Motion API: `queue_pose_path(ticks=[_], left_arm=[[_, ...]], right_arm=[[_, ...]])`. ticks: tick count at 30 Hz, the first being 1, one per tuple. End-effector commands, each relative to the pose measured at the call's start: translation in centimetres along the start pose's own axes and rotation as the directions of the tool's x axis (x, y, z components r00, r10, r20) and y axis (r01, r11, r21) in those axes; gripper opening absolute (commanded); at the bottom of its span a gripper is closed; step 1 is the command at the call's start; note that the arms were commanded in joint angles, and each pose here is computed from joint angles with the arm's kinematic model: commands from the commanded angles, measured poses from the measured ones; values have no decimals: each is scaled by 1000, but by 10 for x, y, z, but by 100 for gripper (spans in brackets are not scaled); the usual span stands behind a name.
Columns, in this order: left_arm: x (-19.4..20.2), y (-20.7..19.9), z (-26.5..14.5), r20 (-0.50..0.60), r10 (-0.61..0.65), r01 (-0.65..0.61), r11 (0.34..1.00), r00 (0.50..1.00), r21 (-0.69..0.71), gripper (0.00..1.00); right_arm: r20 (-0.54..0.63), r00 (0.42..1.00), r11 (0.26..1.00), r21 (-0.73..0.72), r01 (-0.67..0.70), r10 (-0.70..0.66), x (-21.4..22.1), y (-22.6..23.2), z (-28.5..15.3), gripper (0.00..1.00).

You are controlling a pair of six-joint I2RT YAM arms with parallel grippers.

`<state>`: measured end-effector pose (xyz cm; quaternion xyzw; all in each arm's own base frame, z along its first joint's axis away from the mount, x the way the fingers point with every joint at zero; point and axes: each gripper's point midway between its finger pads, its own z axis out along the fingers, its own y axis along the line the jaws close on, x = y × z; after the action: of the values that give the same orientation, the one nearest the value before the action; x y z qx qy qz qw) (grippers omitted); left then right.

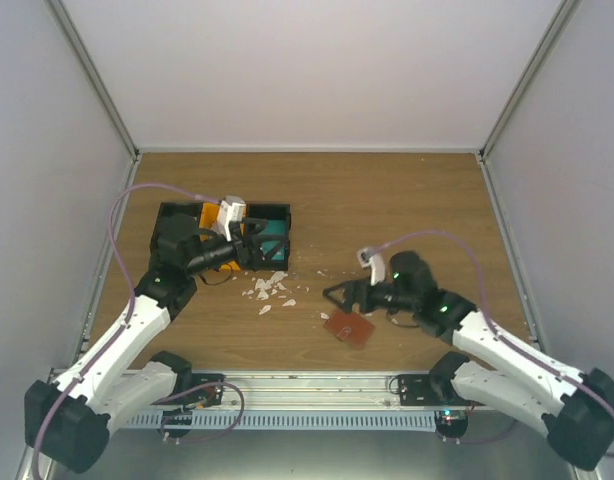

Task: Put the credit cards into the card holder
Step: Open the card holder at the center of the board.

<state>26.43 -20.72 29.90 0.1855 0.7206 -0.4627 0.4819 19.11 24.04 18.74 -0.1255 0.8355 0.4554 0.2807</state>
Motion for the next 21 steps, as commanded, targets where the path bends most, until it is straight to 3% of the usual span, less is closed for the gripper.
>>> queue_pose_path(ticks=[1, 6, 11, 16, 21], left_arm=[[6, 0, 13, 11, 46, -46, 998, 999, -32, 99], [44, 8, 25, -74, -16, 13, 999, 997, -32, 99], [74, 9, 34, -134, -73, 71, 997, 988, -19, 99], [94, 9, 45, -193, -105, 102, 994, 976, -23, 96], [112, 9, 57, -250, -128, 125, 992, 960, -29, 95]], right_arm=[[-14, 1000, 997, 75, -10, 11, 31, -2, 25, 88], [-264, 964, 990, 131, 51, -14, 107, -2, 48, 69], [-416, 909, 978, 195, 72, 16, 163, -11, 52, 53], [-430, 898, 937, 343, 62, 98, 181, -40, 44, 53], [-371, 905, 834, 550, 34, 208, 190, -84, 21, 64]])
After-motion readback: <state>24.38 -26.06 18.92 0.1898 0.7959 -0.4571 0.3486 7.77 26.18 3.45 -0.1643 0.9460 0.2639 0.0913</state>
